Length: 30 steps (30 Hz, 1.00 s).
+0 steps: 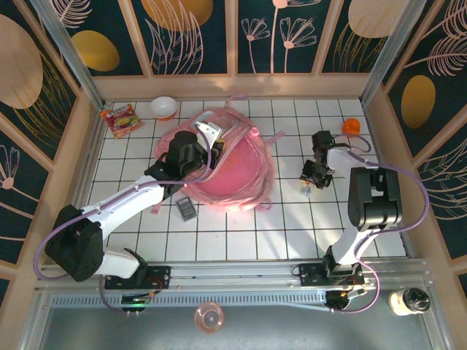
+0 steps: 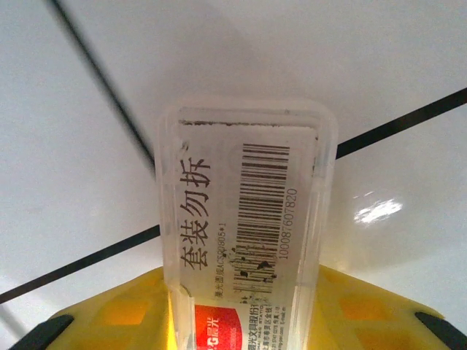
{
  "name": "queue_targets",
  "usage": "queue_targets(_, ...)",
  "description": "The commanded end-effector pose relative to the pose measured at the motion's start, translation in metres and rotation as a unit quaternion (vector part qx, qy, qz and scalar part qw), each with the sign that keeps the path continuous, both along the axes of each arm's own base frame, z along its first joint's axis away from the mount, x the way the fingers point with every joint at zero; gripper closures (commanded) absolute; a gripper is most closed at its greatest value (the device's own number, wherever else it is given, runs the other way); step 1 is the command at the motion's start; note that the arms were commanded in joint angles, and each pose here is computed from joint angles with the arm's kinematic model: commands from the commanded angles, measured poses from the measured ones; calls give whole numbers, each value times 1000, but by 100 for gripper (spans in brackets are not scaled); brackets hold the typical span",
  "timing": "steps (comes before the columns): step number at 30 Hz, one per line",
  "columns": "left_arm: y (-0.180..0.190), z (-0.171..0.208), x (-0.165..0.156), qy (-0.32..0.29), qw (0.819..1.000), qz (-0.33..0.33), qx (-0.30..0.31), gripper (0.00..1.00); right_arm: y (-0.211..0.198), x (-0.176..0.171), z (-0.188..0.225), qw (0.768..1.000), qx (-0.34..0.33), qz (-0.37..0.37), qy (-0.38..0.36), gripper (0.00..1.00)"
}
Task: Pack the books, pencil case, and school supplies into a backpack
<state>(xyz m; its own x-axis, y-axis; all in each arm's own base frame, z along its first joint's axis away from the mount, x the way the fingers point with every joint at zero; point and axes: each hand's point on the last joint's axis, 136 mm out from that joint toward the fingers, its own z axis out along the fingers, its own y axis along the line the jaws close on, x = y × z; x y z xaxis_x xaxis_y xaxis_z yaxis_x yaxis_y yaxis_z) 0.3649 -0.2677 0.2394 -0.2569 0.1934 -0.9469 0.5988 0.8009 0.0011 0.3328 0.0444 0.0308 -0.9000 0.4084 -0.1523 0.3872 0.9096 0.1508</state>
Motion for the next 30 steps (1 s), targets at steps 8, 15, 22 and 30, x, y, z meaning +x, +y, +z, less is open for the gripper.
queue_targets(8, 3, 55, 0, -64, 996, 5, -59, 100, 108, 16, 156, 946, 236, 9, -224, 65)
queue_targets(15, -1, 62, 0, -67, 995, -3, -78, 100, 187, 0, 177, 899, 356, 21, -252, 65)
queue_targets(22, -6, 73, -3, -72, 993, -13, -97, 100, 240, 2, 138, 909, 364, 39, -198, 65)
queue_targets(30, -3, 76, -4, -76, 993, -13, -92, 100, 276, 16, 130, 894, 398, 67, -193, 40)
